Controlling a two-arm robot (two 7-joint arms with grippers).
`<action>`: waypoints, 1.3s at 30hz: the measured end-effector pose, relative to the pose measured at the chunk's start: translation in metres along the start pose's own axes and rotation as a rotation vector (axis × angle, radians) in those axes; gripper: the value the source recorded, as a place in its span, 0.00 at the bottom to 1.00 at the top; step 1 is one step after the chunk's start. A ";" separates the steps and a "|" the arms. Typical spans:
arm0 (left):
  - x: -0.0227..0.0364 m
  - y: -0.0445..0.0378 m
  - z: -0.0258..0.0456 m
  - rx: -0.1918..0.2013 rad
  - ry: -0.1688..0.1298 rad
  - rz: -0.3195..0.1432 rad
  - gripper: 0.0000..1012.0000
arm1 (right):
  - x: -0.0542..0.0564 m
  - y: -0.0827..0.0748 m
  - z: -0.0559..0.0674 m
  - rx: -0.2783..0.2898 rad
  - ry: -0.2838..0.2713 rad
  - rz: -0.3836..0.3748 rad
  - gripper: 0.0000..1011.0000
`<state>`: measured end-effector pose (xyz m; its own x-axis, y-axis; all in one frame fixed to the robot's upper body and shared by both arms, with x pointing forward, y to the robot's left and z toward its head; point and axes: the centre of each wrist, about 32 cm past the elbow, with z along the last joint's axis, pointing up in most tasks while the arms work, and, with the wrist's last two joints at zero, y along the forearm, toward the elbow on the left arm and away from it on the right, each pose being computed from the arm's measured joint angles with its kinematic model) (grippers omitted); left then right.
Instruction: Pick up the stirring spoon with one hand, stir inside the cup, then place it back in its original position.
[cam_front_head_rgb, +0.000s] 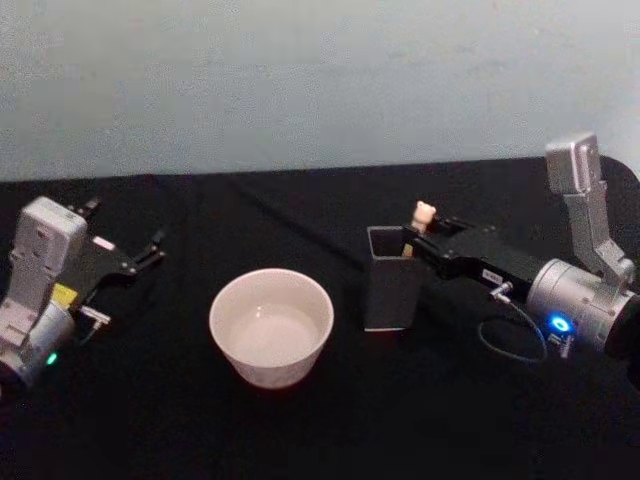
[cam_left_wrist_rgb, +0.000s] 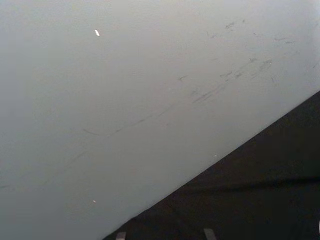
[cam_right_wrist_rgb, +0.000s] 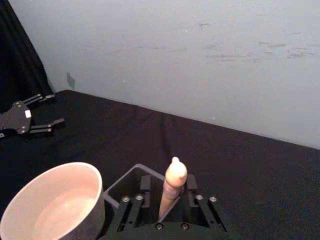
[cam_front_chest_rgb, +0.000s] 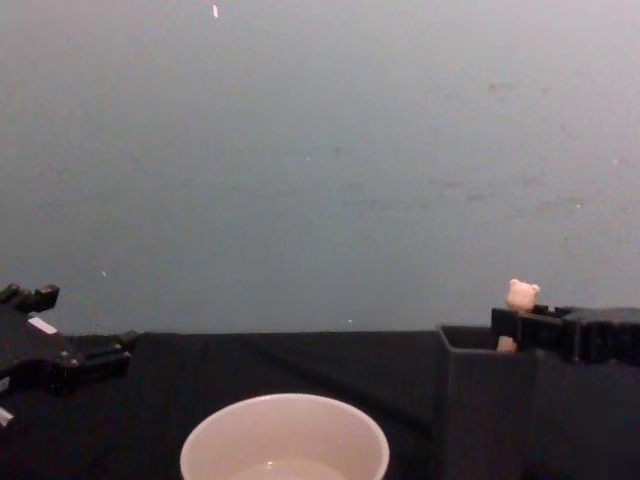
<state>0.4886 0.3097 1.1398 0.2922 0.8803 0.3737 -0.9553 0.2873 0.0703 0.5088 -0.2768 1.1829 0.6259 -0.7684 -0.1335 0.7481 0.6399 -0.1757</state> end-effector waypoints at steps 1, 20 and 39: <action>0.0000 0.0000 0.0000 0.000 0.000 0.000 0.99 | 0.000 0.000 0.000 0.000 0.000 0.000 0.42; 0.0000 0.0000 0.0000 0.000 0.000 0.000 0.99 | 0.000 0.000 0.001 0.005 -0.002 -0.001 0.97; 0.0000 0.0000 0.0000 0.000 0.000 0.000 0.99 | 0.000 0.000 0.001 0.008 -0.002 -0.001 0.99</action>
<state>0.4886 0.3097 1.1398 0.2923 0.8803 0.3737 -0.9552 0.2874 0.0703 0.5092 -0.2771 1.1838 0.6258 -0.7688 -0.1316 0.7501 0.6395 -0.1683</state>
